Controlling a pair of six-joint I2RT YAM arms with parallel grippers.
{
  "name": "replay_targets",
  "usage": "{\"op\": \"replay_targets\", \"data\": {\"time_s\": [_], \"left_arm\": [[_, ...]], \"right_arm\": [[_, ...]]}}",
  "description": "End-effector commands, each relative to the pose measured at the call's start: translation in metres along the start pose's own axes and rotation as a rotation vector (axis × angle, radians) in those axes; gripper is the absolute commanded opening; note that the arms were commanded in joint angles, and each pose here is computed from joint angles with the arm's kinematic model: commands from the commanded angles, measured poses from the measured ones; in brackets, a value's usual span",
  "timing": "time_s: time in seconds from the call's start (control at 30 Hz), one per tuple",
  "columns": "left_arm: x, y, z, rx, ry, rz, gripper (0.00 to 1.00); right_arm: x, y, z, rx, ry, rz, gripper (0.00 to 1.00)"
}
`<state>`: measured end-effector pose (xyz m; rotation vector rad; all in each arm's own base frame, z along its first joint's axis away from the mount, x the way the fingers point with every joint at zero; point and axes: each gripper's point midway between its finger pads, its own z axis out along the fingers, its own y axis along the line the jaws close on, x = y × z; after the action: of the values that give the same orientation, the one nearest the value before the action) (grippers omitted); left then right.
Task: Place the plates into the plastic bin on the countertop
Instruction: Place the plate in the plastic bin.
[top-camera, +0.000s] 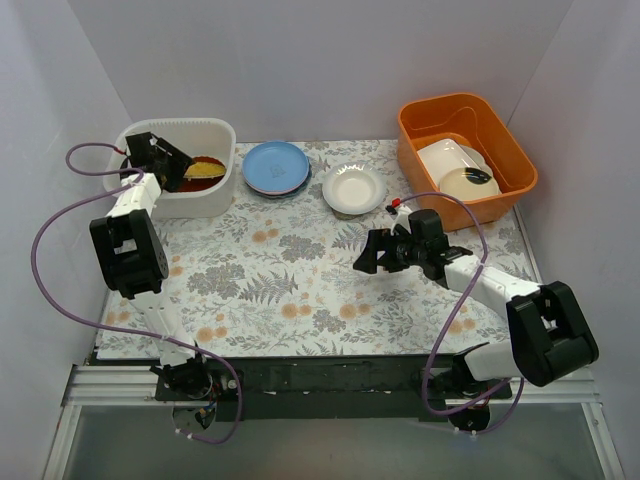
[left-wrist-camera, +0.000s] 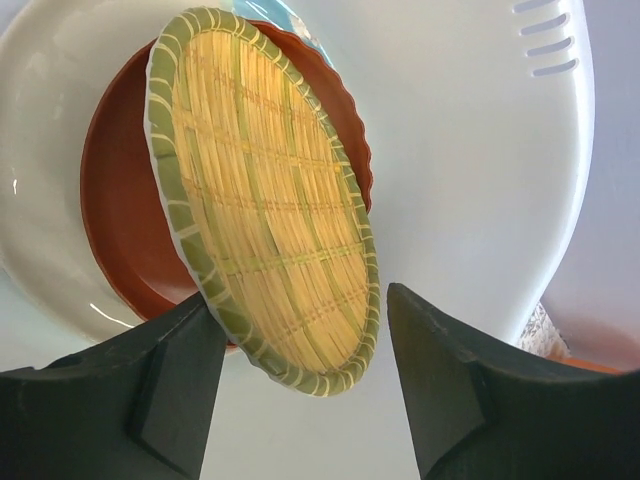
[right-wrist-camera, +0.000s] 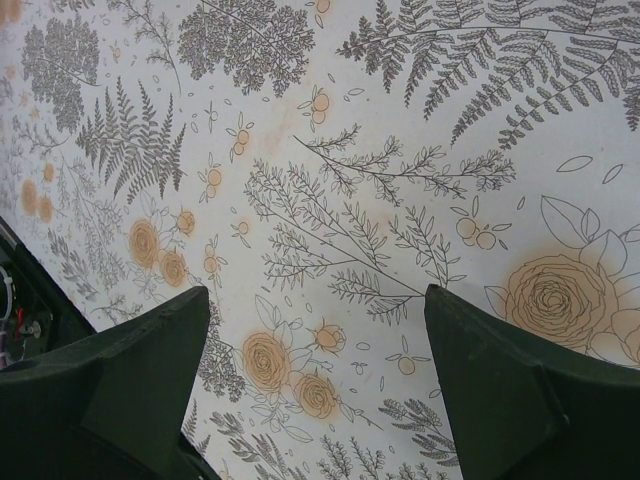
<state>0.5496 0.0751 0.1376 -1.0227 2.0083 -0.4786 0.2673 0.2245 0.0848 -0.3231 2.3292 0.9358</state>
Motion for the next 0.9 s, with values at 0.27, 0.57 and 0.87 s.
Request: {"op": "replay_targets", "data": {"time_s": [0.27,0.57,0.87], "left_arm": [[-0.042,-0.041,-0.059,0.062,-0.15,0.047,0.71],[-0.066,-0.069,-0.112,0.059,-0.29,0.096,0.85],[-0.038,-0.111,-0.125,0.192,-0.215,0.169,0.88]], "right_arm": [[-0.017,0.01,0.0,-0.033,-0.038,-0.049,0.95],[-0.014,0.008,-0.008,-0.009,-0.05,-0.043,0.95],[-0.014,0.005,-0.007,0.009,-0.057,-0.031,0.95]]}}
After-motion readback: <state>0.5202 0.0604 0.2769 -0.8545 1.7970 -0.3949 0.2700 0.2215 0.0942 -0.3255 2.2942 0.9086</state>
